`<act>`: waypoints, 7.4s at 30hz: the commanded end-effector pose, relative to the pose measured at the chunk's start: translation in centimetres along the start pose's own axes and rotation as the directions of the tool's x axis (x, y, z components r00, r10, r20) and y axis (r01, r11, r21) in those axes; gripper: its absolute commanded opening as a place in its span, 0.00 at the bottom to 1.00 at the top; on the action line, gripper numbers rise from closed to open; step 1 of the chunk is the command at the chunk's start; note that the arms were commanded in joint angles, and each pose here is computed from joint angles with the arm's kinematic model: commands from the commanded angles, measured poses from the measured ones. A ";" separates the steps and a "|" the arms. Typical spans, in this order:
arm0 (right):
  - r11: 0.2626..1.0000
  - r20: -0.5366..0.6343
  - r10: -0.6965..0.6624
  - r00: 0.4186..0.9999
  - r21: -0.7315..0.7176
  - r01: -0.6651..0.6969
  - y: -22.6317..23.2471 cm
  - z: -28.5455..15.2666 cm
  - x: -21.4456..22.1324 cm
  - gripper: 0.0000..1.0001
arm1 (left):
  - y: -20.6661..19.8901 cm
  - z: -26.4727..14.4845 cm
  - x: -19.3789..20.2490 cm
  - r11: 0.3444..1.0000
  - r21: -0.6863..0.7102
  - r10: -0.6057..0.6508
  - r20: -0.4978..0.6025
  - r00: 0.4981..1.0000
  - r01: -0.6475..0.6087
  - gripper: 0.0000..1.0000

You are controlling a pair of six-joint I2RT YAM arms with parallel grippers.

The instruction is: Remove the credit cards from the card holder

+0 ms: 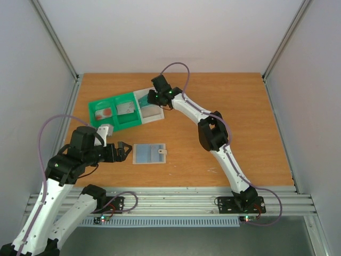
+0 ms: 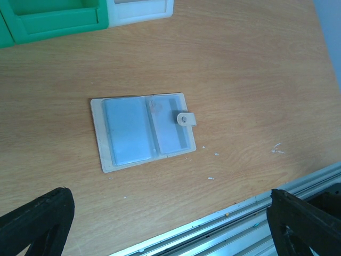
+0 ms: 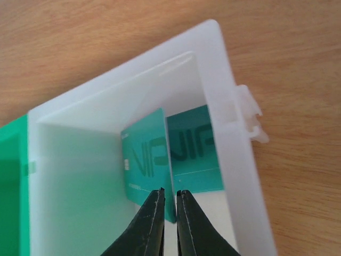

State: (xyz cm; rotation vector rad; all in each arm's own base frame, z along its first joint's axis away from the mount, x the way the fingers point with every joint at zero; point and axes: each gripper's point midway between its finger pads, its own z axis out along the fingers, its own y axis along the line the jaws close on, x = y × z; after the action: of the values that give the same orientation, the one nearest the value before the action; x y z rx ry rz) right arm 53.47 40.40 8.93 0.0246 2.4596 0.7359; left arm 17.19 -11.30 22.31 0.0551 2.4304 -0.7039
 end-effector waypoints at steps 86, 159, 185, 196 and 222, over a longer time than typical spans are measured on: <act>0.995 -0.347 -0.066 0.935 -0.096 0.035 -3.5 -16.3 26.6 0.35 | 6.9 18.7 7.0 0.942 -0.117 -0.336 -0.337 0.880 0.315 0.24; 0.992 -0.442 -0.055 0.895 -0.129 -0.003 -1.5 -13.8 27.4 0.35 | 7.3 18.7 8.5 0.941 -0.122 -0.339 -0.370 0.865 0.316 0.17; 0.878 -0.446 -0.051 0.894 -0.446 -0.173 5.3 -15.2 26.4 0.34 | 6.5 18.0 7.8 0.937 -0.100 -0.347 -0.350 0.870 0.334 0.17; 0.979 -0.390 -0.063 0.919 -0.203 -0.018 -0.4 -16.0 26.5 0.34 | 6.4 16.6 6.2 0.937 -0.130 -0.350 -0.304 0.886 0.325 0.24; 0.992 -0.414 -0.038 0.909 -0.127 -0.016 -2.6 -14.1 27.9 0.37 | 7.7 18.0 7.3 0.933 -0.171 -0.356 -0.328 0.875 0.316 0.24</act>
State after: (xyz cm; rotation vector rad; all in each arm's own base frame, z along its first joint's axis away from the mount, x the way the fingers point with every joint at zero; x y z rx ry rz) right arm 23.09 34.81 2.94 -0.1862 2.8209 0.9173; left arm 21.67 -14.02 2.13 -0.3629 2.8941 -0.7225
